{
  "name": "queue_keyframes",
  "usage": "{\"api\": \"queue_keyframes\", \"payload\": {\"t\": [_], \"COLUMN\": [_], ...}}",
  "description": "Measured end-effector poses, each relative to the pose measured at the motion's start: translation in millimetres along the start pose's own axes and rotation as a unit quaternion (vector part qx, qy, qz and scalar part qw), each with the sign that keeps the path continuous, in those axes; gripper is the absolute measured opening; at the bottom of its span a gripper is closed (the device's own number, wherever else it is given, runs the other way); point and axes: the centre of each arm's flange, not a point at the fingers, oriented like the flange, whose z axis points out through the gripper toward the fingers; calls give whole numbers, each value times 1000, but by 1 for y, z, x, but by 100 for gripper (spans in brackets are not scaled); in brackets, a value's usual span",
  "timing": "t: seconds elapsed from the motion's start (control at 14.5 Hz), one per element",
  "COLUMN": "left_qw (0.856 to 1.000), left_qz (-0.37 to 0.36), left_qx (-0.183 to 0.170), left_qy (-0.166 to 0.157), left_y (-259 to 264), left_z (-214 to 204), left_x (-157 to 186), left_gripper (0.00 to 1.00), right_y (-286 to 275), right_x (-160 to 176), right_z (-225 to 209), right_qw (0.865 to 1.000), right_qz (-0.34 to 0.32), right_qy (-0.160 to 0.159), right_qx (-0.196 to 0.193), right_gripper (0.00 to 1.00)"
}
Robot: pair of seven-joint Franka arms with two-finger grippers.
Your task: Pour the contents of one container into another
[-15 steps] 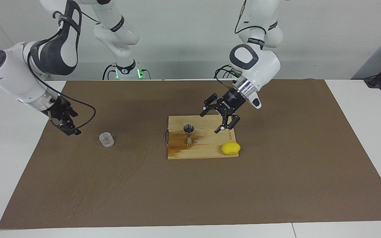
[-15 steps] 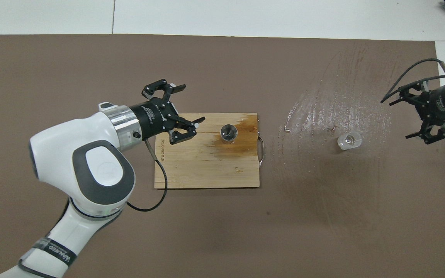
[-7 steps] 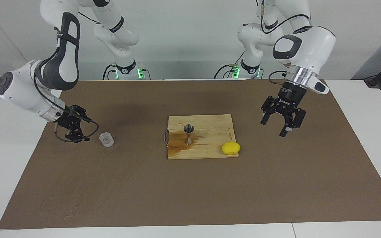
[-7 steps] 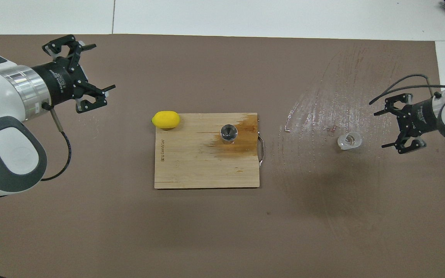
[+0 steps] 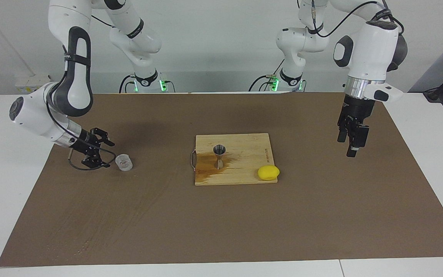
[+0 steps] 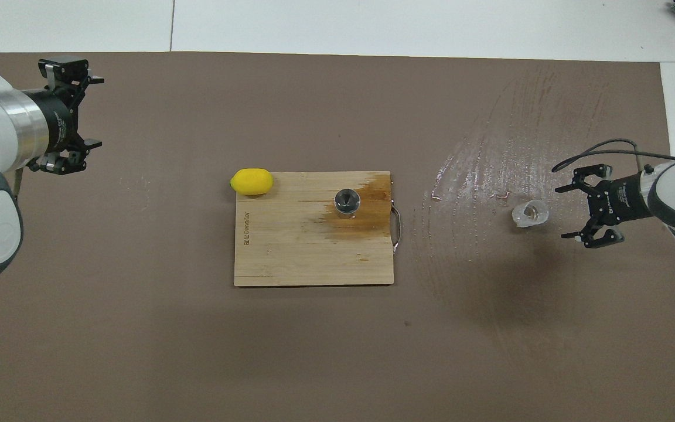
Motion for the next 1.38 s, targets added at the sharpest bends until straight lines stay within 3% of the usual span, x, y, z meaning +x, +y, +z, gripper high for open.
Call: {"api": "queue_keyframes", "payload": {"t": [0.21, 0.34, 0.48, 0.76, 1.1, 1.38], "left_qw": [990, 970, 938, 854, 789, 779], "left_qz": [134, 233, 334, 495, 565, 574], "left_qx": [40, 58, 82, 122, 157, 162], "left_qy": [-8, -19, -40, -106, -182, -194], "left_y": [-13, -20, -27, -38, -46, -47], "left_z": [5, 7, 6, -6, -39, -60], "left_x": [19, 28, 39, 47, 34, 35], "left_gripper": [100, 100, 100, 100, 100, 100], "right_y": [0, -3, -5, -5, -3, 4], "right_x": [21, 29, 36, 37, 35, 36], "right_z": [19, 35, 48, 51, 56, 66], "right_qw": [1000, 998, 997, 995, 993, 992], "right_qz": [-5, -14, -15, -22, -6, 3], "right_qy": [-30, -54, -71, -87, -112, -121], "right_qx": [7, 19, 27, 37, 47, 39], "right_gripper": [100, 100, 100, 92, 96, 96]}}
